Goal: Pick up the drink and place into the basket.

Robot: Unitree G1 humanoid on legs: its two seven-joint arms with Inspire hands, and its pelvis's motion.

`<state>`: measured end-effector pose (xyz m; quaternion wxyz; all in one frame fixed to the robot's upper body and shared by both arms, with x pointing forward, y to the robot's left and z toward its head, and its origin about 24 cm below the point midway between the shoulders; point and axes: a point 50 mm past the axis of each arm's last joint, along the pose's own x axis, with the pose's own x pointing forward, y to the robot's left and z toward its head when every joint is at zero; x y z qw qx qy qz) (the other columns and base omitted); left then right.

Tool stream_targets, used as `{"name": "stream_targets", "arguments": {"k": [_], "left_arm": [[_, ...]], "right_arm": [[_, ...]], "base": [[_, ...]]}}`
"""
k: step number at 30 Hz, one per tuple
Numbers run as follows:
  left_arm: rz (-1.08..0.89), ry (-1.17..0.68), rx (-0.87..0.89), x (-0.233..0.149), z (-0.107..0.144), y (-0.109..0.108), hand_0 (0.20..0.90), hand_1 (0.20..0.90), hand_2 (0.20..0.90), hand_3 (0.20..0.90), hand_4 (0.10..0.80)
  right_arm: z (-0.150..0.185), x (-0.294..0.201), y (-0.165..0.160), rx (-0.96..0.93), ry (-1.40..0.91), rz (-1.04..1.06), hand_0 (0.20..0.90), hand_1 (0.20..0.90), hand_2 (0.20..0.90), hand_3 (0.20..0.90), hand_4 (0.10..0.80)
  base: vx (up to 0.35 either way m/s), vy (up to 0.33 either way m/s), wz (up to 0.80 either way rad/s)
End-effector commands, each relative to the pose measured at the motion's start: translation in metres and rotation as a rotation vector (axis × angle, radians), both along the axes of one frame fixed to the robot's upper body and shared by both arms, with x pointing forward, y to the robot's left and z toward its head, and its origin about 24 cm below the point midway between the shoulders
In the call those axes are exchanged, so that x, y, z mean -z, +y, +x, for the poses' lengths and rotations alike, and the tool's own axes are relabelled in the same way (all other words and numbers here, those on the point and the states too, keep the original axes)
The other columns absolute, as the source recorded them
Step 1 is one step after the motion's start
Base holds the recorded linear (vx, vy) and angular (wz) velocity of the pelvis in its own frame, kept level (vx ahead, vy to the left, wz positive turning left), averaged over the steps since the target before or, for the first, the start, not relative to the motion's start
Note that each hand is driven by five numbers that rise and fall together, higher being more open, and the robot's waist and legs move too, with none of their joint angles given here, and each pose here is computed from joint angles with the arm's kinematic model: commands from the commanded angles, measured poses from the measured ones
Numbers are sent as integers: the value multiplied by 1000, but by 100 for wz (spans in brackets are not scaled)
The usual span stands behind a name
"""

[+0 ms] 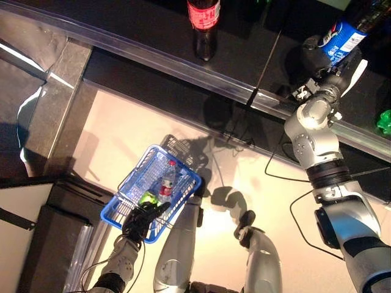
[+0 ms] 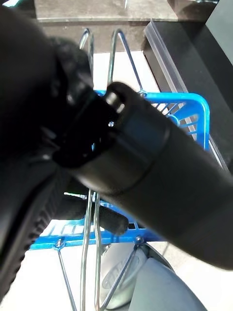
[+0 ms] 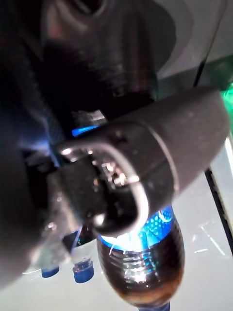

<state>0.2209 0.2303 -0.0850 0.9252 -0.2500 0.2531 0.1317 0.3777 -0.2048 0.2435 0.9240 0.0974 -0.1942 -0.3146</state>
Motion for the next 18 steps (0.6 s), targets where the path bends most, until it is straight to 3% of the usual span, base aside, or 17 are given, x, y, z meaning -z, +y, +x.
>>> {"name": "stream_targets", "arguments": {"k": [1, 9, 18], "left_arm": [[2, -88, 65, -3, -18, 1, 300, 300, 300, 200, 100], [-34, -204, 87, -15, -17, 1, 300, 300, 300, 200, 100], [-81, -322, 96, -33, -20, 7, 300, 300, 300, 200, 100]], "right_arm": [[-42, -104, -13, 30, -452, -194, 300, 300, 300, 200, 100], [-64, -89, 12, -142, -470, -404, 300, 300, 300, 200, 100], [-76, -34, 25, -382, -365, -447, 300, 300, 300, 200, 100]], "base": [[-32, -42, 2], [-19, -38, 1], [35, -12, 3]]}}
